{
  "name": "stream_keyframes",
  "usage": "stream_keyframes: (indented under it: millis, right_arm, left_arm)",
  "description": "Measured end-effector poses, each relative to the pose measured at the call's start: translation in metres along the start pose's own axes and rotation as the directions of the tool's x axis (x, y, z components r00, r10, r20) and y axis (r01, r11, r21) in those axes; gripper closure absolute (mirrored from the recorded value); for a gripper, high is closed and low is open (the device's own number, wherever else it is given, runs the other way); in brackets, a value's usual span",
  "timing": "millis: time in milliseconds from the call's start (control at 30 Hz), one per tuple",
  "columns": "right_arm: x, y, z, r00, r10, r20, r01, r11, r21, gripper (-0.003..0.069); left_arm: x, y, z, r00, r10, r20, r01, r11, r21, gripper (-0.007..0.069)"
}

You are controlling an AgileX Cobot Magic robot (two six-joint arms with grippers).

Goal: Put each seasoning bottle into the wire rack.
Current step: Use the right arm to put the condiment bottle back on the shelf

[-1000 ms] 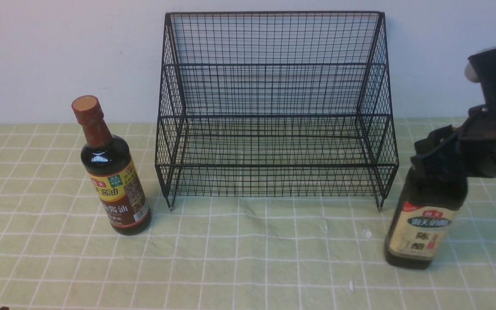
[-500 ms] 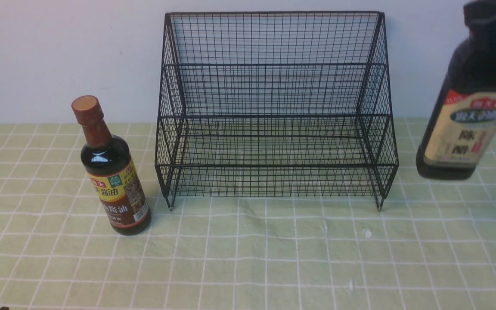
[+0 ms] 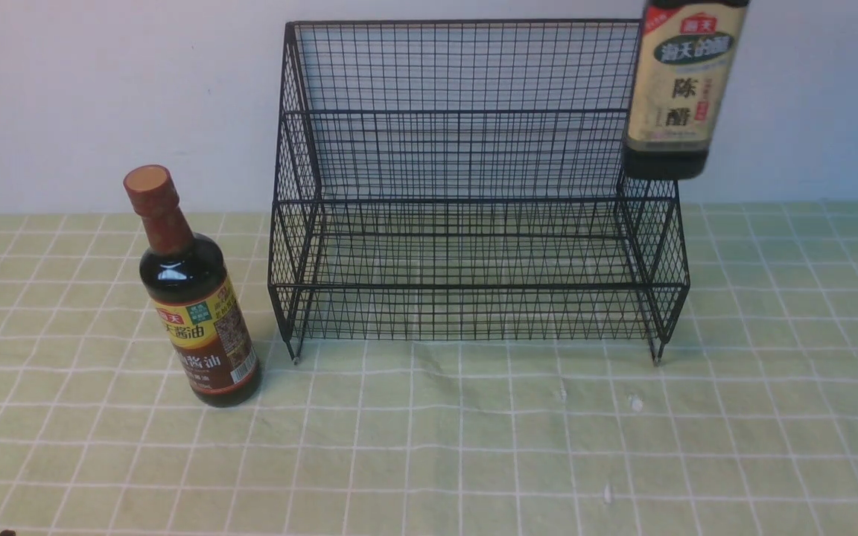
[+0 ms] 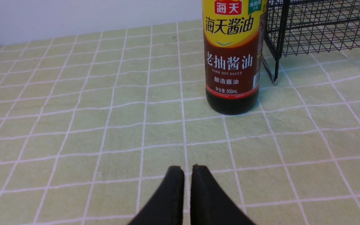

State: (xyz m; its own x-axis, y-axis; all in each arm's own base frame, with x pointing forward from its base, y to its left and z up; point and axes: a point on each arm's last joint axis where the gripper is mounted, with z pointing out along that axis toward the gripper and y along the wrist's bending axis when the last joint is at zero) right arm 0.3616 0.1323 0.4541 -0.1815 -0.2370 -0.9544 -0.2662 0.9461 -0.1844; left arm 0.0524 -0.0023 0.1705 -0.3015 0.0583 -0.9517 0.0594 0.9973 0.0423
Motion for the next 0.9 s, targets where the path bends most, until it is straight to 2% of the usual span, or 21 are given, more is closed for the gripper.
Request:
stream_keyframes:
  millis: [167,367,700,900]
  right_arm:
    - [0.016,0.009,0.040,0.999,-0.008,-0.048,0.007,1.000,-0.009,0.0346]
    - [0.049,0.018,0.069,0.980,0.009,-0.199,-0.013,1.000,-0.020,0.0346]
    - [0.080,0.026,0.077,0.901,0.066,-0.429,-0.091,0.995,-0.037,0.0346]
    - [0.081,0.029,0.076,0.893,0.037,-0.449,-0.078,0.994,-0.074,0.0346]
  left_arm:
    - [0.000,0.000,0.000,1.000,0.000,0.000,0.000,1.000,0.000,0.0608]
    - [0.000,0.000,0.000,1.000,0.000,0.000,0.000,1.000,0.000,0.0608]
    - [0.000,0.000,0.000,1.000,0.000,0.000,0.000,1.000,0.000,0.0608]
    - [0.000,0.000,0.000,1.000,0.000,0.000,0.000,1.000,0.000,0.0608]
